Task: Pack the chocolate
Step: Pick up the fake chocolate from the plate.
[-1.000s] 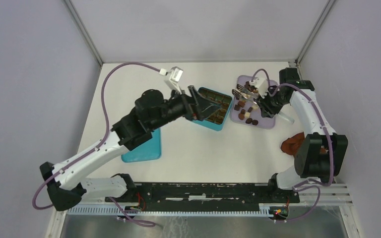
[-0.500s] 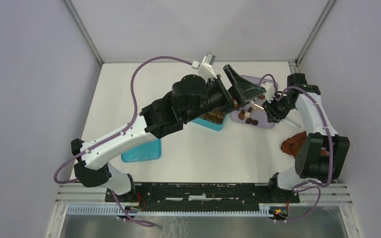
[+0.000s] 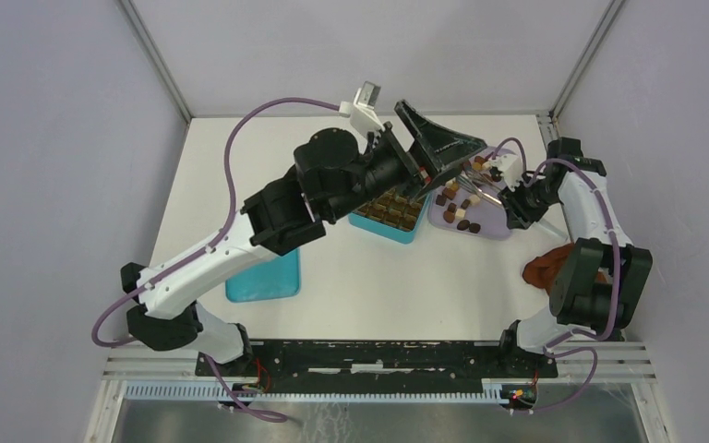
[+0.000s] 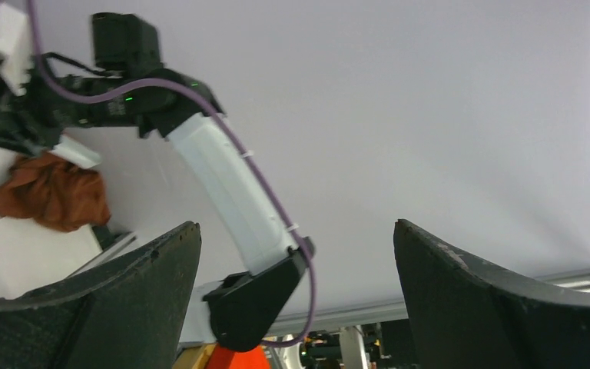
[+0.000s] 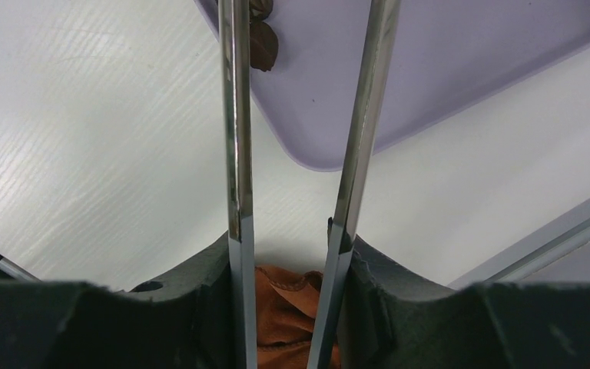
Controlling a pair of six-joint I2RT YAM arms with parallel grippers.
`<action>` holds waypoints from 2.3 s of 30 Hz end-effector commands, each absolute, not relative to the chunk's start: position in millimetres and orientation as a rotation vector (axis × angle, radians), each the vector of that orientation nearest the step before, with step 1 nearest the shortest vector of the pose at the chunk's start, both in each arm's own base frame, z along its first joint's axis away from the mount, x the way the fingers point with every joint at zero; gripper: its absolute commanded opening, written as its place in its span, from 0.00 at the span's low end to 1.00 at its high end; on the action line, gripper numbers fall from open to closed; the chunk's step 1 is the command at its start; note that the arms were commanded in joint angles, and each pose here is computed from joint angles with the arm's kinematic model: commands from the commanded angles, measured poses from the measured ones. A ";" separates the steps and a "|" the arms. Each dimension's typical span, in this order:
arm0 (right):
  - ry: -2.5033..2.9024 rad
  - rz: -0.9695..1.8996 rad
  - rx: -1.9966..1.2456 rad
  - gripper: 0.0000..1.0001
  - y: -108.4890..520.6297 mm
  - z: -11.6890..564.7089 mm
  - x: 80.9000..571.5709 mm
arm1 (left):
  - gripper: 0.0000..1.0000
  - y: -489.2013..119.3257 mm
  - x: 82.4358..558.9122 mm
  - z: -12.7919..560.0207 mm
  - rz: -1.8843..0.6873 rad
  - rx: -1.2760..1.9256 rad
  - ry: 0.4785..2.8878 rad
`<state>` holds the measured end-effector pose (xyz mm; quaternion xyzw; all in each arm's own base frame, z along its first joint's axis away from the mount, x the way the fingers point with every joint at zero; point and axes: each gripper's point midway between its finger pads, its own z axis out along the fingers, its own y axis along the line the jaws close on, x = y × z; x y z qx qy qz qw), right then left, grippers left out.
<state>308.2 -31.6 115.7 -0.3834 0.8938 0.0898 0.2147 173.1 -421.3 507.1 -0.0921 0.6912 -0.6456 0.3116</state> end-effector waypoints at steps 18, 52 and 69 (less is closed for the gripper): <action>2.441 0.249 -1.033 0.45 -52.6 124.0 324.8 | 1.00 -373.5 244.9 549.1 -1.568 -0.398 1.759; 2.628 0.167 -0.919 0.45 -110.5 89.4 329.8 | 1.00 -273.7 314.8 319.8 -0.925 0.297 1.889; 2.729 0.222 -0.901 0.43 -113.9 67.1 327.3 | 1.00 -158.5 297.3 216.1 -0.230 0.439 1.976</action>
